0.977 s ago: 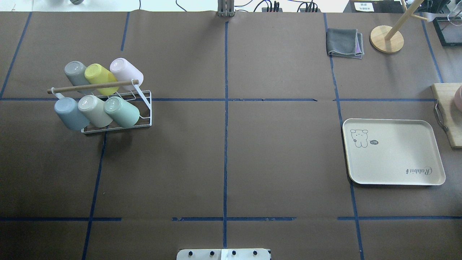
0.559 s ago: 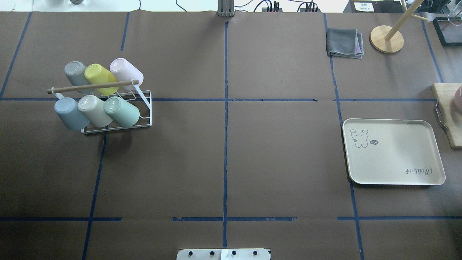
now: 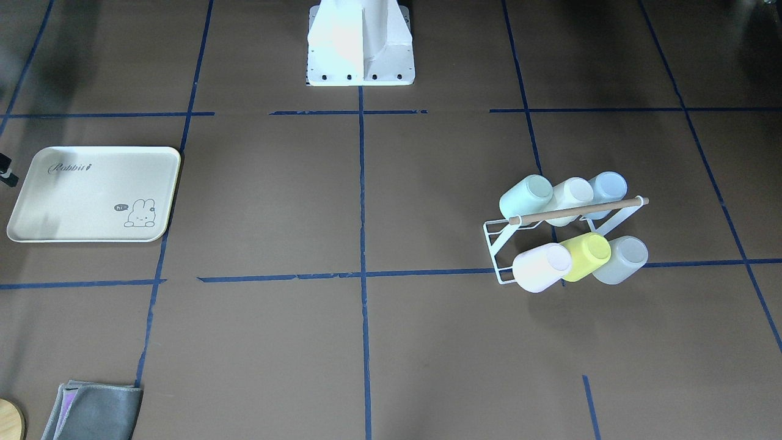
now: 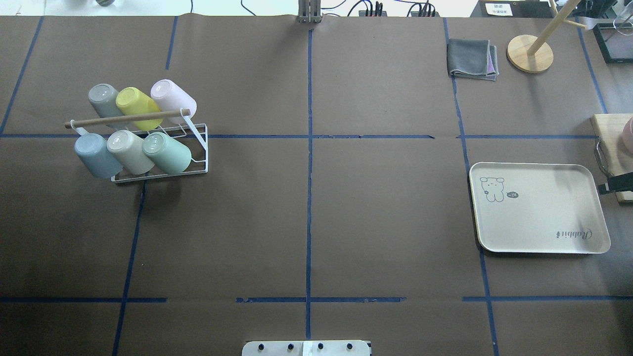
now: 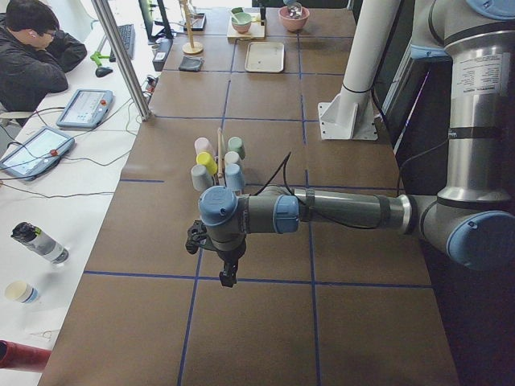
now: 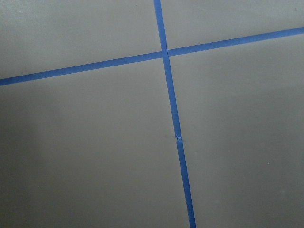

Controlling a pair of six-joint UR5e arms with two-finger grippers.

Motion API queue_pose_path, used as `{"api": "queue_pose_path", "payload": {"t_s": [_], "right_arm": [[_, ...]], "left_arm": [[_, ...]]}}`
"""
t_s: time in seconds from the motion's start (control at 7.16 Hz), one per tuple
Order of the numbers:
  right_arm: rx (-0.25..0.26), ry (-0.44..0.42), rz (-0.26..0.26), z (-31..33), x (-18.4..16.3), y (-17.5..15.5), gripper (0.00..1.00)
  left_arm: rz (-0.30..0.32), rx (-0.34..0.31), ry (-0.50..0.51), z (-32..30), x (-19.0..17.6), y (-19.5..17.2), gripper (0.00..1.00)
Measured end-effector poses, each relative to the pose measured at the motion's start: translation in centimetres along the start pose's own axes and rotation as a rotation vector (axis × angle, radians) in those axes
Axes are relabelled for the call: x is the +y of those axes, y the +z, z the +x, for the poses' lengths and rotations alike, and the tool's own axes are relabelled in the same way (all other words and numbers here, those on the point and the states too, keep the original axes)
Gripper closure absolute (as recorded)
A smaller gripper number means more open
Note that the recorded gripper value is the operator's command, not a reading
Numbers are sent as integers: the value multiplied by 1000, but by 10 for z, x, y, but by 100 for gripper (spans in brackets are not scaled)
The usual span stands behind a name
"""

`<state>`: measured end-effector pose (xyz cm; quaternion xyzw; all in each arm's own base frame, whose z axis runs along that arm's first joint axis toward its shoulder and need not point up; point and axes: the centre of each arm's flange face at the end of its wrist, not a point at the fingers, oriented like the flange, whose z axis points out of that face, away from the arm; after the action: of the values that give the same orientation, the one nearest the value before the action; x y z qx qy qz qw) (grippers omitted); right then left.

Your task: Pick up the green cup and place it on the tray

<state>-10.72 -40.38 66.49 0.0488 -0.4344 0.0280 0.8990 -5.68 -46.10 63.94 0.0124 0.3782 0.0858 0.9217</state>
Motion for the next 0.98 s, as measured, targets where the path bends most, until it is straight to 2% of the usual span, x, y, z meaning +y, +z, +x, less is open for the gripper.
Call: {"api": "queue_pose_path", "payload": {"t_s": [0.14, 0.42, 0.84, 0.98], "right_arm": [[-20, 10, -6, 0, 9, 16, 23], [-20, 9, -43, 1, 22, 38, 29], [-7, 11, -63, 9, 32, 45, 40], [-3, 11, -64, 11, 34, 46, 46]], "left_arm": [[0, 0, 1, 0, 0, 0, 0], [0, 0, 3, 1, 0, 0, 0], [0, 1, 3, 1, 0, 0, 0], [0, 1, 3, 1, 0, 0, 0]]}}
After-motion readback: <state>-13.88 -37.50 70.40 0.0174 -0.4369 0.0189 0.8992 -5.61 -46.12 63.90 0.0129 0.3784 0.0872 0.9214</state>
